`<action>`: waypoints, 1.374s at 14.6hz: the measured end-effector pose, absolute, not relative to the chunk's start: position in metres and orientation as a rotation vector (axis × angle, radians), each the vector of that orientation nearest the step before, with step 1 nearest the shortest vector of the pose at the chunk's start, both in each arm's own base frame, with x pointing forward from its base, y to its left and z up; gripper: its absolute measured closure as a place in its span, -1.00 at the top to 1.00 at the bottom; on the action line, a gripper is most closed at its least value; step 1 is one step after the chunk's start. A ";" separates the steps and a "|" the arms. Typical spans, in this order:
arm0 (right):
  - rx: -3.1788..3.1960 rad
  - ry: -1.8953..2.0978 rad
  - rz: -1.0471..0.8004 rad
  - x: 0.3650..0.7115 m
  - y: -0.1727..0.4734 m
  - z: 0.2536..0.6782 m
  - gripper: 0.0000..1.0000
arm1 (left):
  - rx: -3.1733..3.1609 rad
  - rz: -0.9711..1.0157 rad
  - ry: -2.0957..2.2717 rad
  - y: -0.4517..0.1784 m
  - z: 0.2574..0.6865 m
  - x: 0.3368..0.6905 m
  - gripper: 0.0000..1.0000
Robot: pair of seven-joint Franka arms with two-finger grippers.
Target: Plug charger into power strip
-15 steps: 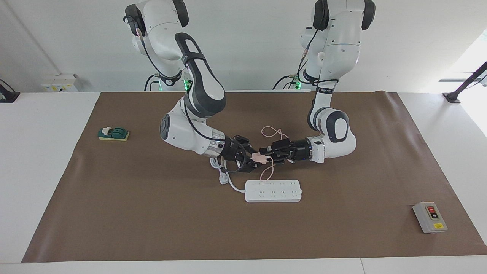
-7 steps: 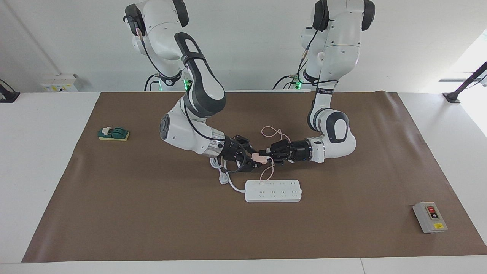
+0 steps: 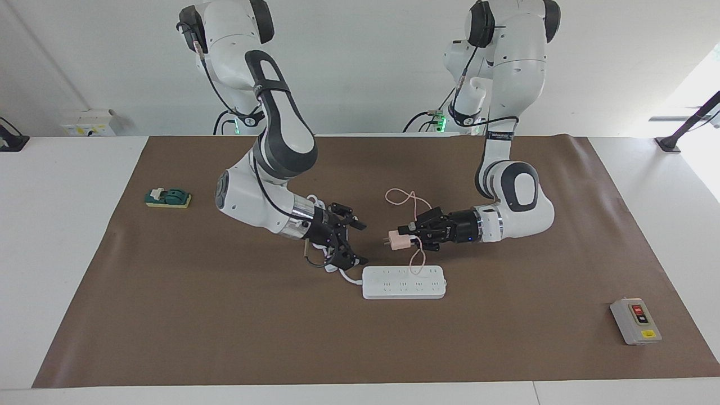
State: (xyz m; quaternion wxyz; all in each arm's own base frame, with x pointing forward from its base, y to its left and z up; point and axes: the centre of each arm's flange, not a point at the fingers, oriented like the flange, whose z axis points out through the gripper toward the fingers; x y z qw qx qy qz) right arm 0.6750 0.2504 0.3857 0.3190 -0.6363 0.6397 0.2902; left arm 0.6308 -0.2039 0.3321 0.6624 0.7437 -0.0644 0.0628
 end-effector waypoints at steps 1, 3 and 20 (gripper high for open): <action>-1.663 1.688 0.766 0.678 0.239 0.388 1.00 | 1.732 0.122 -0.145 -0.188 0.345 0.641 -0.37; -1.650 1.695 0.762 0.684 0.215 0.397 1.00 | 1.843 0.069 -0.150 -0.154 0.374 0.656 -0.37; -2.613 1.095 0.369 0.647 0.047 0.477 1.00 | 2.692 -0.390 -0.039 -0.032 0.530 0.641 -0.37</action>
